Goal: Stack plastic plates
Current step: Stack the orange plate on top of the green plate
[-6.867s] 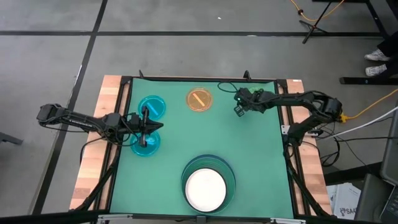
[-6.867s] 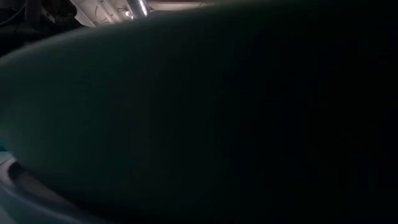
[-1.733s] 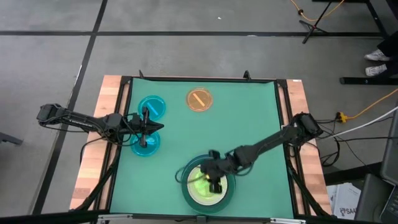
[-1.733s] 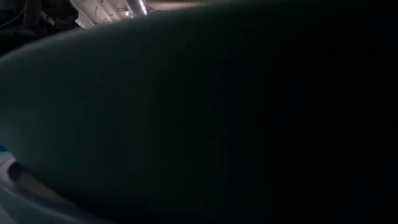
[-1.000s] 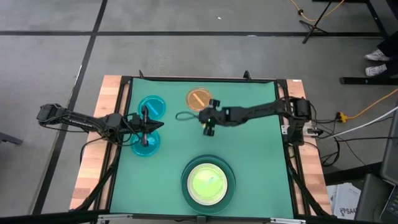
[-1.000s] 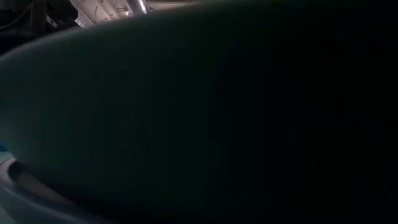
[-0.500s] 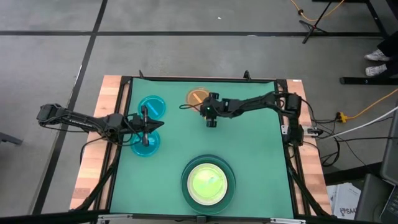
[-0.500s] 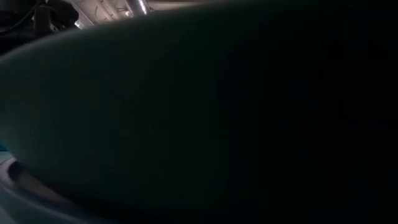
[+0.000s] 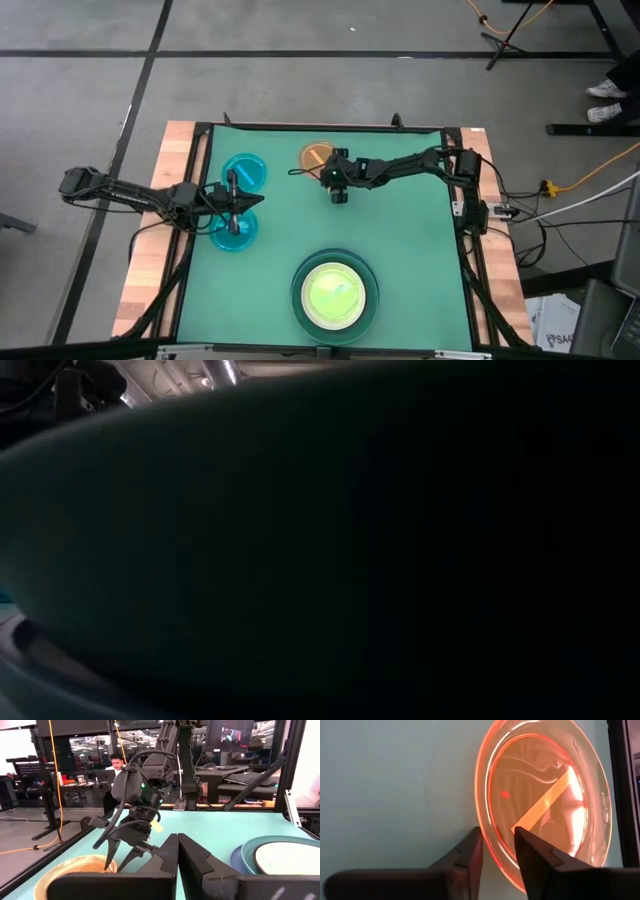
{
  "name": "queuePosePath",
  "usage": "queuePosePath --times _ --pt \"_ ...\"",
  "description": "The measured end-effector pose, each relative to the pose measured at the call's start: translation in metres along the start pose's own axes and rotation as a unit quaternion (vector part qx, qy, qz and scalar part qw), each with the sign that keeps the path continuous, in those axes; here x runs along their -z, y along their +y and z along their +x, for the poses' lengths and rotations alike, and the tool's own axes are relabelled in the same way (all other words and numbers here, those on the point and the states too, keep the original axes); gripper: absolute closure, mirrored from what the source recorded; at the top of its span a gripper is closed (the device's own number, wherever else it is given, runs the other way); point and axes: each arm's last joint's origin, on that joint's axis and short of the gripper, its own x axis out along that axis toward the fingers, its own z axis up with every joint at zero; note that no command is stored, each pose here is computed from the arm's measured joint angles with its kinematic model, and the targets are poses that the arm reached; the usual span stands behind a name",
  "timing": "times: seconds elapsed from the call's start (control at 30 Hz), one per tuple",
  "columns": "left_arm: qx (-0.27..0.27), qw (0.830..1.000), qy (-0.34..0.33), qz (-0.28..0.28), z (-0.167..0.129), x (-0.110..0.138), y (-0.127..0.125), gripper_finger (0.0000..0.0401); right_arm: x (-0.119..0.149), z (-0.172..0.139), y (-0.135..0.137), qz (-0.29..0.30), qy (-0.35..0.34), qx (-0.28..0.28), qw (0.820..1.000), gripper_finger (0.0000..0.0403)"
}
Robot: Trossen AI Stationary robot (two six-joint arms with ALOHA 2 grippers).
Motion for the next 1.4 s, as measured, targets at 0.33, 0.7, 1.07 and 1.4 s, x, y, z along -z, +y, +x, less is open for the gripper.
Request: queuePosePath --times 0.33,0.7,1.07,1.4 --pt "0.000 1.000 0.003 0.000 0.000 0.001 0.000 0.0397 -0.001 0.002 0.000 -0.006 -0.009 0.001 1.000 0.0396" --pt "0.000 1.000 0.003 0.000 0.000 0.001 0.000 0.0397 -0.016 -0.022 0.007 -0.019 -0.025 0.011 0.999 0.0400" --pt "0.000 1.000 0.004 -0.003 0.000 0.001 0.000 0.0397 -0.051 -0.081 0.051 -0.028 -0.083 -0.017 0.996 0.0402" --pt "0.000 1.000 0.005 -0.003 0.000 0.001 0.000 0.0397 -0.068 -0.152 0.119 -0.027 -0.120 -0.047 0.991 0.0402"
